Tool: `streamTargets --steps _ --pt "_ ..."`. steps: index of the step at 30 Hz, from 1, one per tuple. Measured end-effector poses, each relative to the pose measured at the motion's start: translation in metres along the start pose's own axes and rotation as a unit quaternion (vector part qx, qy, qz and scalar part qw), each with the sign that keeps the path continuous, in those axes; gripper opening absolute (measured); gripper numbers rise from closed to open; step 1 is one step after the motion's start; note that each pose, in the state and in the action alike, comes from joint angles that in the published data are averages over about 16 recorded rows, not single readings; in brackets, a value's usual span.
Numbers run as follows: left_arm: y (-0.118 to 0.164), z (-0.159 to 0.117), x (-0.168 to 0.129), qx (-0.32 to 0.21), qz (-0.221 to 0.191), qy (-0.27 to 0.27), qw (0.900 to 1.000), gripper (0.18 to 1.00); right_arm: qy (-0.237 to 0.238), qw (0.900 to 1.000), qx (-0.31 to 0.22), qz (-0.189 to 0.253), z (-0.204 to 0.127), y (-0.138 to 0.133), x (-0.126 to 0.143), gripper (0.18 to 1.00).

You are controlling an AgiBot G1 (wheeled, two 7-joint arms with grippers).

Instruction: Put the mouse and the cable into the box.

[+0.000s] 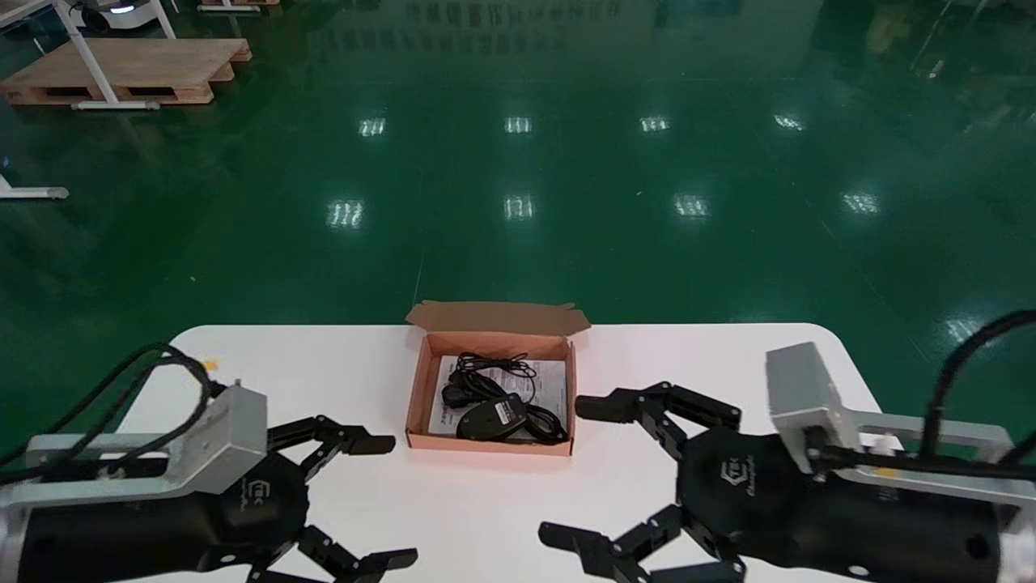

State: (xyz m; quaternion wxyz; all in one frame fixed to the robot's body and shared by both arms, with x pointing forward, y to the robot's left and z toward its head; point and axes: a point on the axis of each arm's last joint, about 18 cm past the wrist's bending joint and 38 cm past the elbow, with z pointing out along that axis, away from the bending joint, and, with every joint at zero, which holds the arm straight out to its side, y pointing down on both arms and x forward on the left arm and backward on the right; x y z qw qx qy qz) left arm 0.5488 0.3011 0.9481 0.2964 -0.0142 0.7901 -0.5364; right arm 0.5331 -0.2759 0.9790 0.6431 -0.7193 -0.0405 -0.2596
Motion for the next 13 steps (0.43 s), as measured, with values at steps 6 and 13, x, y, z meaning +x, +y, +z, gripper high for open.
streamTargets --steps 6,13 --pt "-0.030 -0.019 0.020 0.086 0.007 0.042 0.9954 1.001 -0.027 0.999 0.024 -0.016 -0.026 -0.018 -0.021 1.001" --pt "-0.047 -0.033 0.032 0.136 0.016 0.064 0.9885 1.001 -0.043 0.998 0.035 -0.028 -0.041 -0.028 -0.034 1.001"
